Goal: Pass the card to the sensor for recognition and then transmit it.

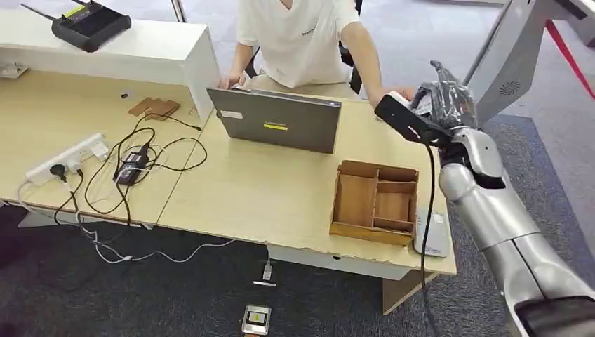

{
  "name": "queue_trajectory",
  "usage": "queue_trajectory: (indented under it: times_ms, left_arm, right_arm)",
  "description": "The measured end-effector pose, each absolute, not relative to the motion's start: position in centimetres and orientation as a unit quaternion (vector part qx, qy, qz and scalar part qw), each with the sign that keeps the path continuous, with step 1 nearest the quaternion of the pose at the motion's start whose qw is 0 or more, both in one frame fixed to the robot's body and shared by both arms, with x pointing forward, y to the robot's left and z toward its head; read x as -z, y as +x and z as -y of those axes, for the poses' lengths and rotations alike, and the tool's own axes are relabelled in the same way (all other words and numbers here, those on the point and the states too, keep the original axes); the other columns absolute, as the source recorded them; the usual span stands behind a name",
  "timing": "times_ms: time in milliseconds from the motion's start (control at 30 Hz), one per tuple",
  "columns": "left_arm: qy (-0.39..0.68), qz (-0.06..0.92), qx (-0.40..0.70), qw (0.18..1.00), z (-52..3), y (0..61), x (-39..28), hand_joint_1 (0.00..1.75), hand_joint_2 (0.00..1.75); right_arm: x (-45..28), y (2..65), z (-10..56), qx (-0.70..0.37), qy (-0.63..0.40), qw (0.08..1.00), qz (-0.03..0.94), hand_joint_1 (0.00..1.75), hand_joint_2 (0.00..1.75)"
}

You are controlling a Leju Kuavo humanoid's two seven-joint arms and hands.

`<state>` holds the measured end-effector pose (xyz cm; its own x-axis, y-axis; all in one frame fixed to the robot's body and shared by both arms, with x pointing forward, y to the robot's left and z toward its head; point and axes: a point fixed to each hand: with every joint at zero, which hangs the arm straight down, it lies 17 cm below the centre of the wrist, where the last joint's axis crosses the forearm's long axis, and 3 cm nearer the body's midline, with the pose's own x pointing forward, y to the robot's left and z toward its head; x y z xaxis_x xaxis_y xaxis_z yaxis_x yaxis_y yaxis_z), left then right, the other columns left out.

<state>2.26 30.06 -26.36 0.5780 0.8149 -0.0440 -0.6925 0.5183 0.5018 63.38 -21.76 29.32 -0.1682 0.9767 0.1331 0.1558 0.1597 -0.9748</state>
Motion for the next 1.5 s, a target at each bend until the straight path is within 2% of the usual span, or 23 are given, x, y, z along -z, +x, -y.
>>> queue_trajectory:
  times_ms: [33,67,100,200,233,267,567,867,1033,1267,1500]
  left_arm:
    - [0.221,-0.138,-0.439,0.86,-30.1,2.3,26.4,0.0,1.75]
    - [0.221,-0.138,-0.44,0.859,-30.1,2.3,26.4,0.0,1.75]
    - [0.221,-0.138,-0.441,0.859,-30.1,2.2,26.4,0.0,1.75]
    - [0.222,-0.138,-0.443,0.857,-30.3,2.2,26.4,0.0,1.75]
    - [0.223,-0.139,-0.444,0.857,-30.3,2.2,26.4,0.0,1.75]
    - [0.224,-0.139,-0.444,0.856,-30.3,2.1,26.4,0.0,1.75]
    - [0.227,-0.147,-0.454,0.849,-30.3,1.7,26.3,0.0,1.75]
    - [0.227,-0.154,-0.447,0.852,-29.3,0.9,26.3,0.0,1.75]
    - [0.229,-0.149,-0.423,0.864,-28.1,0.9,26.2,0.0,1.75]
    - [0.216,-0.163,-0.447,0.853,-25.9,0.3,26.1,0.0,1.75]
    - [0.207,-0.176,-0.461,0.845,-24.6,-0.1,26.0,0.0,1.75]
  right_arm:
    - [-29.0,63.5,21.8,-0.457,-0.462,0.454,0.61,0.77,1.75]
    - [-28.6,63.7,21.8,-0.458,-0.461,0.458,0.607,0.77,1.75]
    - [-28.1,63.8,21.9,-0.459,-0.462,0.461,0.603,0.52,1.75]
    - [-27.3,64.0,21.9,-0.462,-0.463,0.468,0.595,0.28,1.75]
    - [-26.9,64.1,22.0,-0.464,-0.463,0.47,0.591,0.05,1.75]
    - [-26.6,64.1,22.0,-0.466,-0.463,0.472,0.588,0.0,1.75]
    - [-26.6,64.4,21.7,-0.458,-0.477,0.463,0.59,0.0,1.75]
    - [-27.6,63.9,21.1,-0.403,-0.444,0.469,0.648,0.0,1.75]
    - [-25.2,62.2,20.7,-0.384,-0.404,0.499,0.663,0.0,1.75]
    - [-19.9,58.1,20.9,-0.361,-0.333,0.56,0.668,0.0,1.75]
    - [-15.8,53.6,20.9,-0.366,-0.304,0.577,0.664,0.0,1.75]
